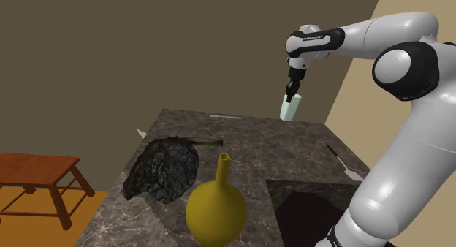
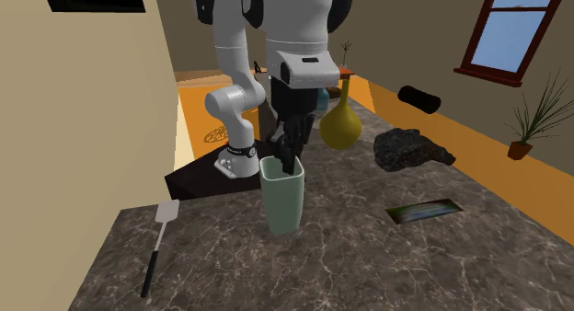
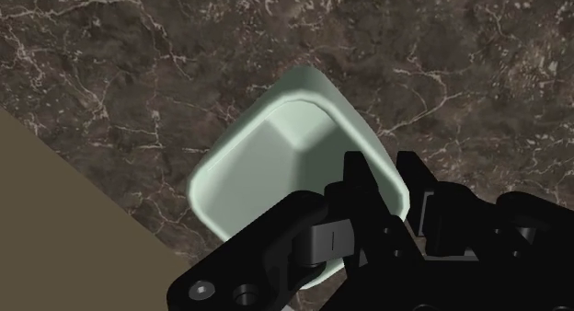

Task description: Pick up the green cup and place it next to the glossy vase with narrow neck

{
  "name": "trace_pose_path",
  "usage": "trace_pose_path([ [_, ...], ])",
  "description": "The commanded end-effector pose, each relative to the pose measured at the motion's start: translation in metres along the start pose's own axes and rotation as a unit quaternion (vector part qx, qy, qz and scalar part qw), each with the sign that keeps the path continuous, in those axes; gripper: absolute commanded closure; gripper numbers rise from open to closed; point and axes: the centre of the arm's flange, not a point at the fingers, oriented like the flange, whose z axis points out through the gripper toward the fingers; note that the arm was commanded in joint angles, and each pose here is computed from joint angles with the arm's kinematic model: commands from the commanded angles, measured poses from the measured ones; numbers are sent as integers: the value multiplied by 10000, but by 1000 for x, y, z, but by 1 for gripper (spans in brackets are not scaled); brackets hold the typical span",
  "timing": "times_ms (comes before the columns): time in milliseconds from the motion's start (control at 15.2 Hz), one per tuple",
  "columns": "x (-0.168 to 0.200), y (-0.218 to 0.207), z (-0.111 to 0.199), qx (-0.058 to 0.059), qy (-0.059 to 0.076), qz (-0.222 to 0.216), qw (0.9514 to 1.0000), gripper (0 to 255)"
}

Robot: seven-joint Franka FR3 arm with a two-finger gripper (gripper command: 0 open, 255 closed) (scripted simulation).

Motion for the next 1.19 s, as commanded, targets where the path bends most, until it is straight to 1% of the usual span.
trace_pose_path([
  [0,-1,0,-12,0,0,0,10000,255],
  [1122,-3,1,-102,0,0,0,10000,255],
])
